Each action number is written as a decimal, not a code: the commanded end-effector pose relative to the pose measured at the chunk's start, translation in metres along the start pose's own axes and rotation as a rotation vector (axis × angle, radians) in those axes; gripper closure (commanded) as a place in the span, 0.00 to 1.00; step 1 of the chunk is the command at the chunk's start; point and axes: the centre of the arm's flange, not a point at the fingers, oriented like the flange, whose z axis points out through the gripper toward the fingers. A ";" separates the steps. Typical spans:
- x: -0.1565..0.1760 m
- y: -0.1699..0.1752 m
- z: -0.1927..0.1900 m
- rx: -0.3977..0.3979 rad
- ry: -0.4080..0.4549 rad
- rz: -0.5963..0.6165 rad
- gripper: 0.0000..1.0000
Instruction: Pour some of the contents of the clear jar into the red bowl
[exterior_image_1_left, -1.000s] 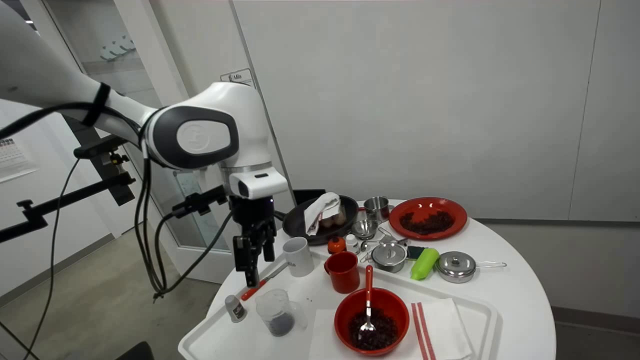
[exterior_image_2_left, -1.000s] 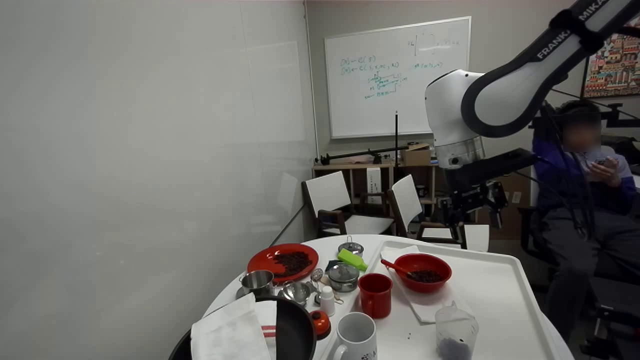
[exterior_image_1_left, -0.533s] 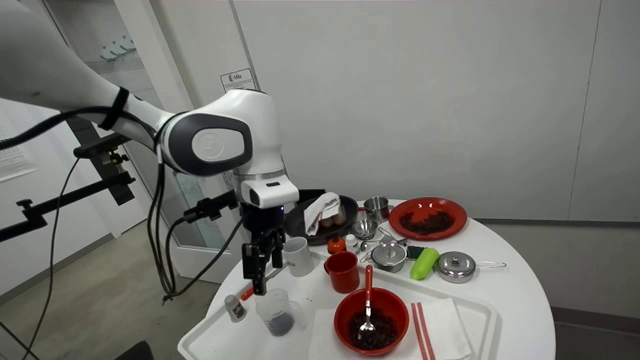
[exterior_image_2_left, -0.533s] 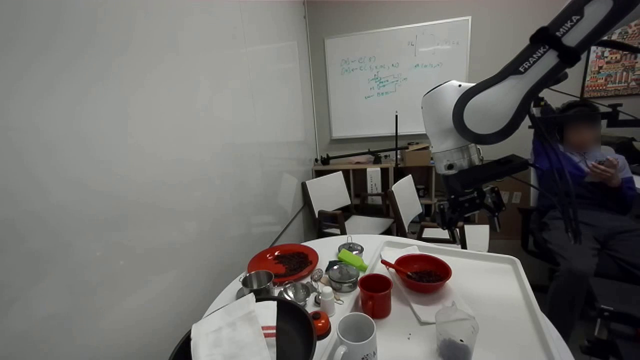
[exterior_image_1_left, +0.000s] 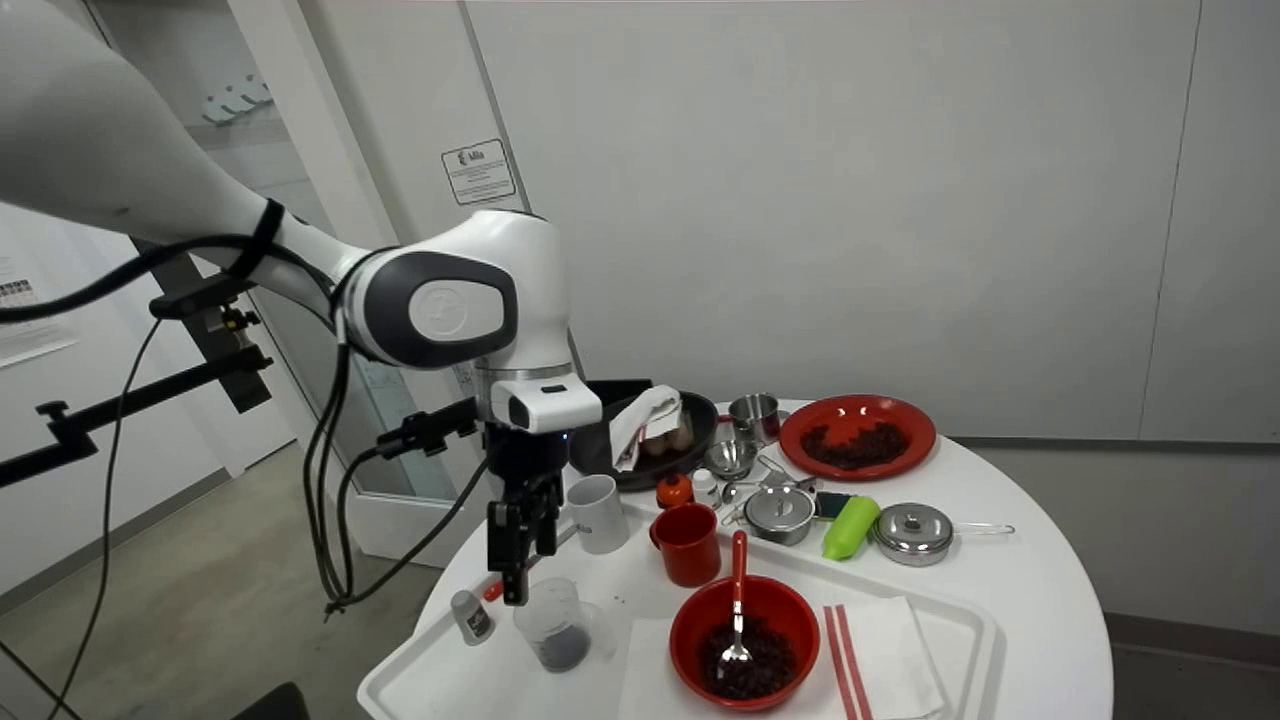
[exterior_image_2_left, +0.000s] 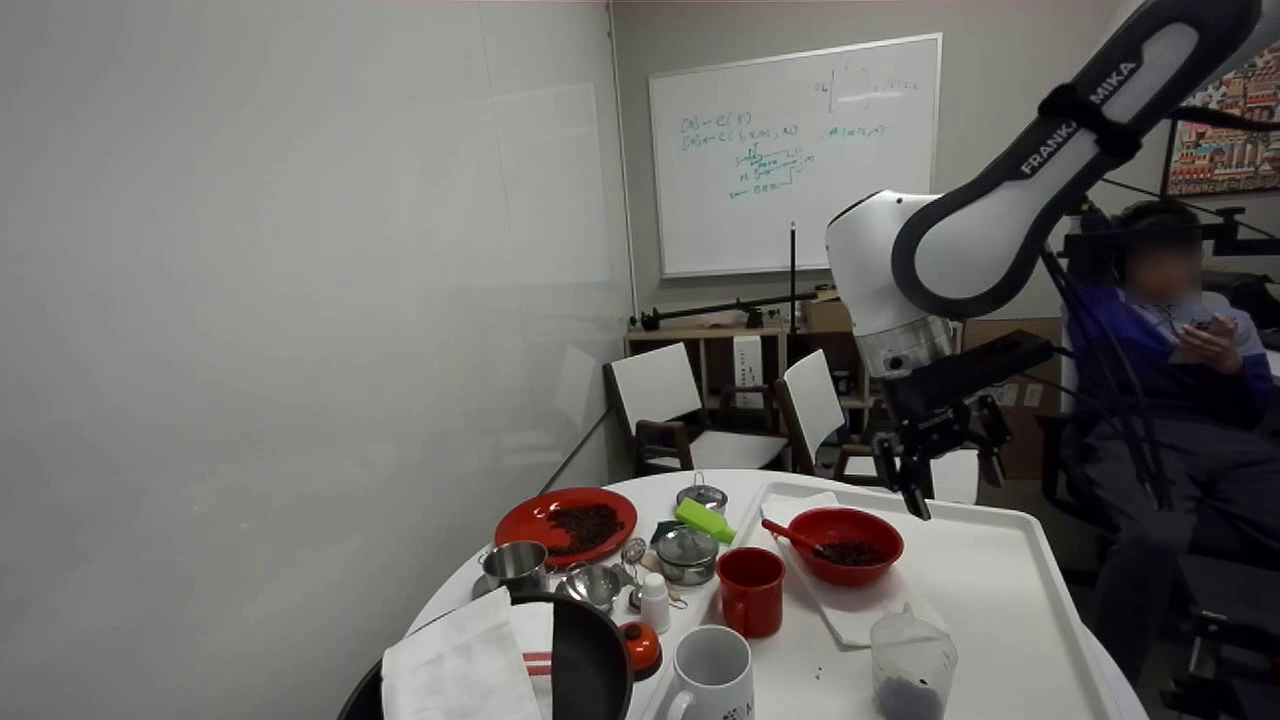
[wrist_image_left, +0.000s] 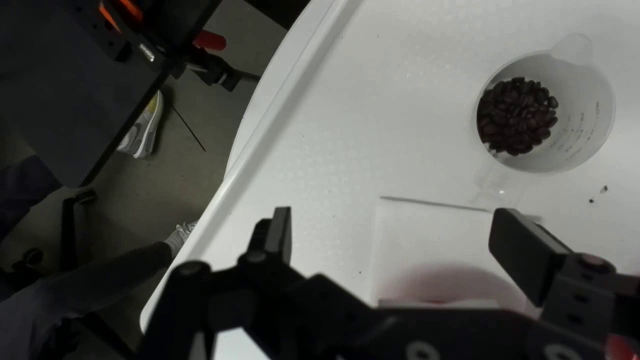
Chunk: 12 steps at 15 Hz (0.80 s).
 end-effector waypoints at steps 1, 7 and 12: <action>0.002 -0.061 0.030 -0.070 -0.035 -0.091 0.00; 0.009 -0.119 0.061 -0.093 -0.045 -0.083 0.00; 0.045 -0.114 0.062 -0.003 -0.123 0.170 0.00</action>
